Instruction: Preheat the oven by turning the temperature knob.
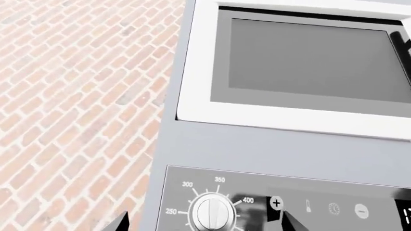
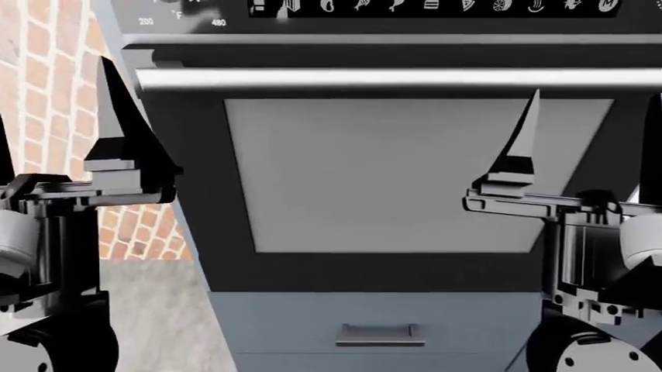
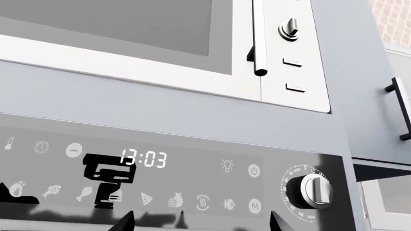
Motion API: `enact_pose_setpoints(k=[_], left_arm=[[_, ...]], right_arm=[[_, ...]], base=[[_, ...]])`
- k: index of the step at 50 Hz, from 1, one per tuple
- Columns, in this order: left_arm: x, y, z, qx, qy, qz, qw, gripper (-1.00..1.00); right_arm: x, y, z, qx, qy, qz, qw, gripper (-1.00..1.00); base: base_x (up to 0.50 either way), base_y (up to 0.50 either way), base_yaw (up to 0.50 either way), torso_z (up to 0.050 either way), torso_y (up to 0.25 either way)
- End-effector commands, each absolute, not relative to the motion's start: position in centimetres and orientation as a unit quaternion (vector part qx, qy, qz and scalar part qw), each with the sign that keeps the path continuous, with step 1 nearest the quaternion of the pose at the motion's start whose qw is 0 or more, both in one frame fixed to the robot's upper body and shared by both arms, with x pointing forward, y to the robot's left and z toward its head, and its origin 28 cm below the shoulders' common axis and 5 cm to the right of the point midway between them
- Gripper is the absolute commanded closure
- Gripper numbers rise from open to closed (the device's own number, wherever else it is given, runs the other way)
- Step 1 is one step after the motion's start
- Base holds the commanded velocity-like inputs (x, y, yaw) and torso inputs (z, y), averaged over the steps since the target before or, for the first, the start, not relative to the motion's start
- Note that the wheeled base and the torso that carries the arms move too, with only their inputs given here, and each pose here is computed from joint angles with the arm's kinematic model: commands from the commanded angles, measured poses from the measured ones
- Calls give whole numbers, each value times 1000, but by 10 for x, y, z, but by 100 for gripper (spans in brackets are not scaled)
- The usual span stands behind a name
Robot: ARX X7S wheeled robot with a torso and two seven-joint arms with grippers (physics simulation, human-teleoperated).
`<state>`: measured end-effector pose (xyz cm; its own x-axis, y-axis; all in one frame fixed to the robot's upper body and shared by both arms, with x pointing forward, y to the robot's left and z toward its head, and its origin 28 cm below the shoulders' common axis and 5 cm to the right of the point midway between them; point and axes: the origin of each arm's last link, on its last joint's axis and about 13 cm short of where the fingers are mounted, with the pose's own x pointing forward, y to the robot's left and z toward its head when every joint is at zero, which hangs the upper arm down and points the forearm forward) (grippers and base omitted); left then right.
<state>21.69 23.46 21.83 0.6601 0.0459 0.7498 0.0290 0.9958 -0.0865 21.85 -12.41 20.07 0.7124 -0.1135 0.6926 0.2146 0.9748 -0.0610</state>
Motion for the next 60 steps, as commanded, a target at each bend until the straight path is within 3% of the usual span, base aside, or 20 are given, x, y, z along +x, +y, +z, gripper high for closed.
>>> enact_pose_setpoints(k=[1,13,30,49,60], left_arm=[[213,234,238,-33,-386,15,922,-100],[207,230,281,-20,-354,10,935,-100],[195,221,326,-8,-229,16,973,-100],[213,231,349,-17,-78,70,994,-100],[227,228,355,-11,-46,70,996,-100]], right_arm=[[214,-123,204,-64,-371,-80,923,-100],[208,-123,207,-57,-374,-75,923,-100],[207,-124,208,-49,-371,-71,925,-100],[204,-124,209,-51,-370,-70,925,-100],[207,-124,209,-51,-370,-68,925,-100]], base=[[0,0,0,0,0],[0,0,0,0,0],[0,0,0,0,0],[0,0,0,0,0],[0,0,0,0,0]])
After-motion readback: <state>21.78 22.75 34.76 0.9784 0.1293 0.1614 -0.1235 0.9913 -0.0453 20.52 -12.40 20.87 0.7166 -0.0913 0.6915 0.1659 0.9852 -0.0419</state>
